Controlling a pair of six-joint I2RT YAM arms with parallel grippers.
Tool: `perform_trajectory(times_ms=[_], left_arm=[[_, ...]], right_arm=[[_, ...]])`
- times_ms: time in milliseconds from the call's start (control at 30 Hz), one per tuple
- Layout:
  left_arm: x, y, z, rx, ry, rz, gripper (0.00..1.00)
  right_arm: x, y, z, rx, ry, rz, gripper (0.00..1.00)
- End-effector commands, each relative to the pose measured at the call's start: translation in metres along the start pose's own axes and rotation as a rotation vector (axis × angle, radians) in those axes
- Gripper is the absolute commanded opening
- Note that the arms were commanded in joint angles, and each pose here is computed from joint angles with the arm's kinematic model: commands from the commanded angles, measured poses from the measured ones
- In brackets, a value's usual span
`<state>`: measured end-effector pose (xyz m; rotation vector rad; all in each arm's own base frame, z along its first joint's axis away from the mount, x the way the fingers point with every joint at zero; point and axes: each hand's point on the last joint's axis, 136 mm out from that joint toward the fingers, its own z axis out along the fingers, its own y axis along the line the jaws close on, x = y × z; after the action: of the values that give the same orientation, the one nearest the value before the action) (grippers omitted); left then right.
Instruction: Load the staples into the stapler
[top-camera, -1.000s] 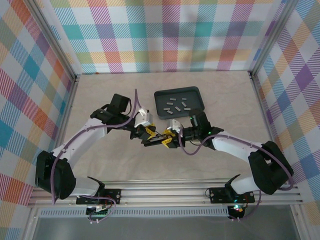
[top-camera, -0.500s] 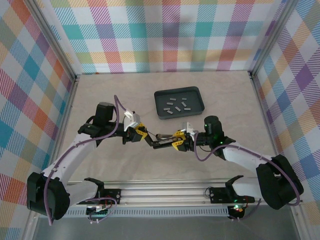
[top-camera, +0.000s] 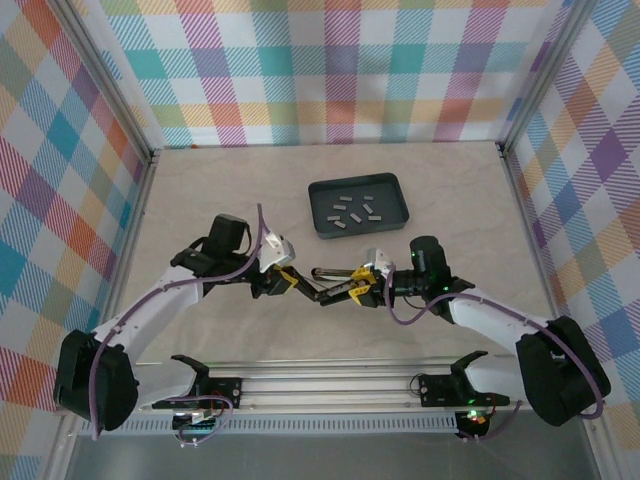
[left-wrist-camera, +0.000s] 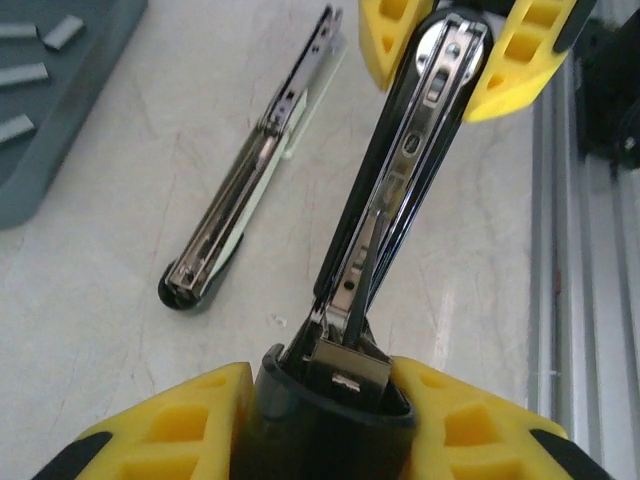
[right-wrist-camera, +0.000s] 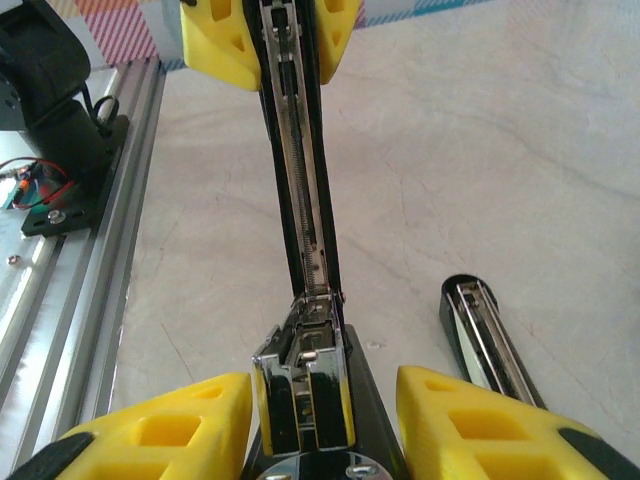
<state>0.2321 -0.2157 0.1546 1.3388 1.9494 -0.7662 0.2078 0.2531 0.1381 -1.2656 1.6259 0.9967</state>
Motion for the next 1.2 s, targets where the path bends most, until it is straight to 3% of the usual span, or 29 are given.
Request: perform_trajectory(times_ms=[0, 867, 1167], left_arm=[[0.055, 0.036, -0.007, -0.216, 0.274, -0.044, 0.1], [0.123, 0.043, -0.002, -0.134, 0.68, -0.017, 0.06], [0.13, 0.05, -0.007, -0.157, 0.671, -0.04, 0.04]], right_arm=[[-0.008, -0.001, -0.003, -0.01, -0.016, -0.012, 0.02], [0.013, 0.009, 0.016, -0.066, 0.078, 0.008, 0.0], [0.021, 0.017, 0.023, -0.113, 0.105, -0.003, 0.0]])
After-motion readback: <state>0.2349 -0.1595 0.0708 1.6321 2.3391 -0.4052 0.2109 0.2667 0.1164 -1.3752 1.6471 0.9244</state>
